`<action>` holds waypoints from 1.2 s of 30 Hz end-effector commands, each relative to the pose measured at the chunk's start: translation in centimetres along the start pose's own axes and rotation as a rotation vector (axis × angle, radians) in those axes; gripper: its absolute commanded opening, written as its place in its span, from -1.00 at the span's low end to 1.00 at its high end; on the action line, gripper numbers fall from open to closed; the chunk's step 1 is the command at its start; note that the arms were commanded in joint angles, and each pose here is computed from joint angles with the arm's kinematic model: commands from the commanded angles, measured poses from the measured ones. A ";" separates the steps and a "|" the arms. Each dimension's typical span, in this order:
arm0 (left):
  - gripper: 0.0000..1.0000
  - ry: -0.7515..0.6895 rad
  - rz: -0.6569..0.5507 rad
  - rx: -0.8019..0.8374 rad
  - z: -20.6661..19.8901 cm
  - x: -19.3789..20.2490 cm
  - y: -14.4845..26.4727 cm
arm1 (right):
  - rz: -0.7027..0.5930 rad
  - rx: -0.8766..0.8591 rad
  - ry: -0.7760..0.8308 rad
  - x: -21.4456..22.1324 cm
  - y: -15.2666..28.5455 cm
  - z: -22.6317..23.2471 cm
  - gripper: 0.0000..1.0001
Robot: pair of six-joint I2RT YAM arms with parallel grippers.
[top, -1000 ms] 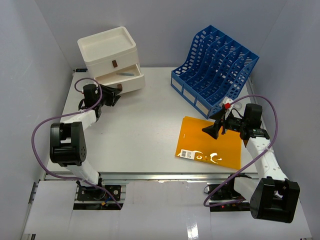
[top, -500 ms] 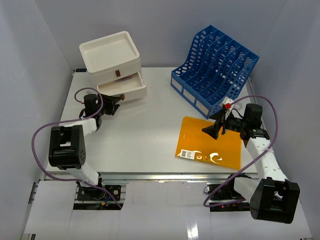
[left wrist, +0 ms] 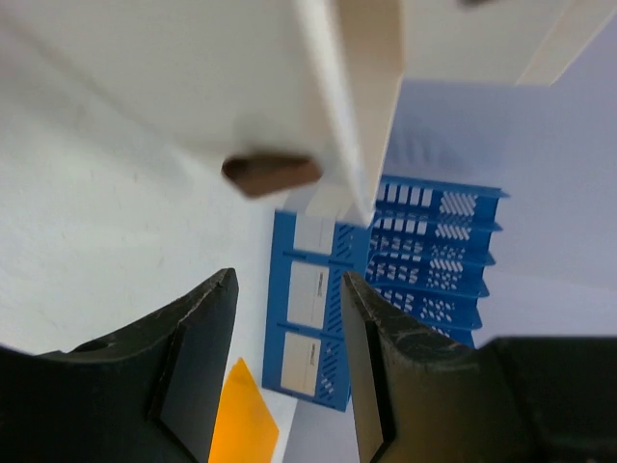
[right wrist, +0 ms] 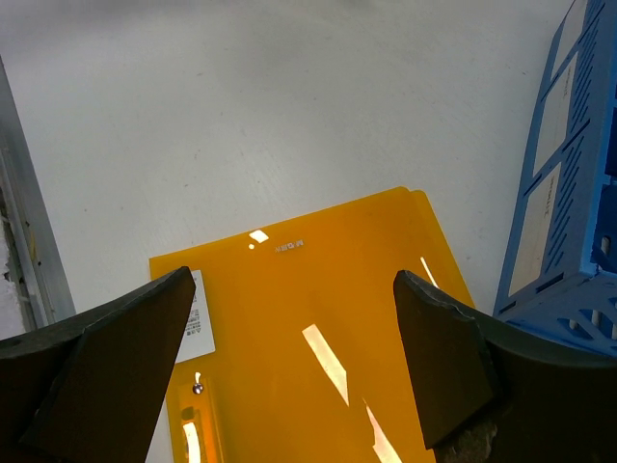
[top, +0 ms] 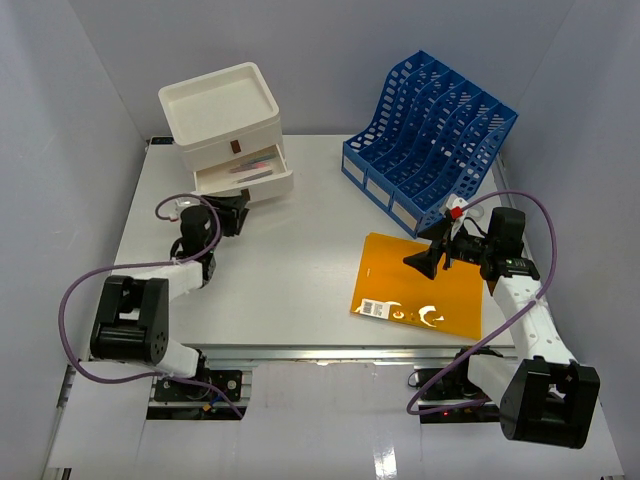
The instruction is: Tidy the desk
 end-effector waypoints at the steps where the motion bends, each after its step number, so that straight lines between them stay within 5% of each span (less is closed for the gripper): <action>1: 0.15 0.130 -0.022 -0.008 0.8 3.5 -1.4 | -0.034 -0.004 0.040 -1.2 0.2 0.1 0.80; 9: 0.15 0.222 -0.045 -0.033 1.5 8.3 -6.4 | -0.038 0.002 0.056 -1.5 0.4 0.2 0.80; 13: 0.14 0.256 -0.097 -0.015 2.2 8.2 -9.9 | -0.040 -0.005 0.052 -1.5 0.3 0.2 0.80; 18: 0.17 0.226 -0.165 0.080 -2.2 6.3 -13.5 | -0.041 -0.005 0.052 -1.5 0.4 0.3 0.80; 26: 0.20 0.182 -0.214 0.127 -4.9 1.9 -12.7 | -0.044 -0.007 0.056 -1.6 0.3 0.3 0.80; 36: 0.20 0.076 -0.046 0.144 -4.8 2.0 -12.4 | -0.037 -0.001 0.047 -1.3 0.3 0.1 0.81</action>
Point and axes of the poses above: each gripper's point midway between its finger pads, its own y axis back along the fingers, its own z axis along the line the jaws close on, x = y × z, the point moved 3 cm from there along y, back along the fingers, and after that the axes turned 5 degrees about y, right-handed, at the moved point
